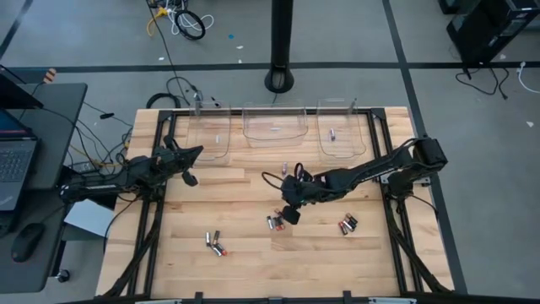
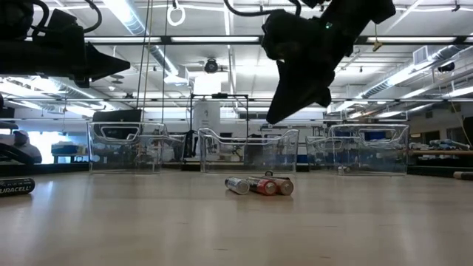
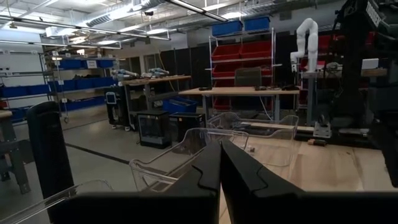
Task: Sort batteries
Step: Put the black battery into the middle transparent bin
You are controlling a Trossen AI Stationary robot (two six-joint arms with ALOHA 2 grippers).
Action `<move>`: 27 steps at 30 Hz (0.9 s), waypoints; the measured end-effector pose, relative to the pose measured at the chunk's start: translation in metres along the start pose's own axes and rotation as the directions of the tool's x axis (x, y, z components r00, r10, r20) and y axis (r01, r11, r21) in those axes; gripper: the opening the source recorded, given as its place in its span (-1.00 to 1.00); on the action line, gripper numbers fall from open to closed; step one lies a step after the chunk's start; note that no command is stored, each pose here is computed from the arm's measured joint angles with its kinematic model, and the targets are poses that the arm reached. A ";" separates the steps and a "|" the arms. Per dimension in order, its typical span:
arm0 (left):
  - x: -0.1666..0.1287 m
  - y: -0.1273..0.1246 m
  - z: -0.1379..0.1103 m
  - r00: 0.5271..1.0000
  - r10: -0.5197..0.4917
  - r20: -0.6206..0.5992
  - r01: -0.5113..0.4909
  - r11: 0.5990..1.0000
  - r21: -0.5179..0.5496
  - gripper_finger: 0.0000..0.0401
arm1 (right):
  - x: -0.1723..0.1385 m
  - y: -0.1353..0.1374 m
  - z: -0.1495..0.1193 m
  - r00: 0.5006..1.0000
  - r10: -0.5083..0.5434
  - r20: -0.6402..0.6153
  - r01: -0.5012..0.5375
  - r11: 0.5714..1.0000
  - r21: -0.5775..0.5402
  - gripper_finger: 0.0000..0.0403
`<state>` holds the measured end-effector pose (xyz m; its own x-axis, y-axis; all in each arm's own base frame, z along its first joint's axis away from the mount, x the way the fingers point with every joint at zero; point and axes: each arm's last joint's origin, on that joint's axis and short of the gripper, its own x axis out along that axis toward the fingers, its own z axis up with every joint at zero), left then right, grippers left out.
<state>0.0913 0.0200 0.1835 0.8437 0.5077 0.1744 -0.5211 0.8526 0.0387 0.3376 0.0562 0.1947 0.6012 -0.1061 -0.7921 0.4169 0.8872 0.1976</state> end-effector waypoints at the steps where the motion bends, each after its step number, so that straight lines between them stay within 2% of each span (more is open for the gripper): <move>1: 0.000 0.000 0.000 1.000 0.000 -0.001 0.000 1.000 0.000 -0.92 | 0.004 0.000 -0.002 1.000 -0.007 -0.010 0.007 1.000 0.019 -0.88; 5: 0.000 0.000 0.000 1.000 -0.012 -0.001 0.012 1.000 0.000 -0.92 | 0.022 0.001 -0.007 1.000 -0.005 -0.023 0.007 0.997 0.071 -0.82; 12: 0.000 -0.002 -0.004 0.998 -0.042 -0.038 0.043 0.999 0.011 -0.92 | 0.051 0.008 -0.015 0.998 0.038 -0.055 -0.034 0.997 0.073 -0.60; 20: 0.000 -0.002 -0.009 0.995 -0.050 -0.083 0.053 0.998 0.027 -0.92 | 0.055 0.013 -0.015 0.995 0.064 -0.072 -0.061 0.997 0.050 -0.32; 27: 0.000 -0.003 -0.011 0.993 -0.052 -0.102 0.054 0.998 0.014 -0.92 | 0.063 0.015 -0.023 0.993 0.049 -0.103 -0.045 0.998 0.034 -0.26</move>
<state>0.0937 0.0189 0.1726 0.8784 0.4726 0.0711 -0.4768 0.8769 0.0616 0.3659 0.0733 0.1346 0.5474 -0.0158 -0.8367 0.4124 0.8751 0.2532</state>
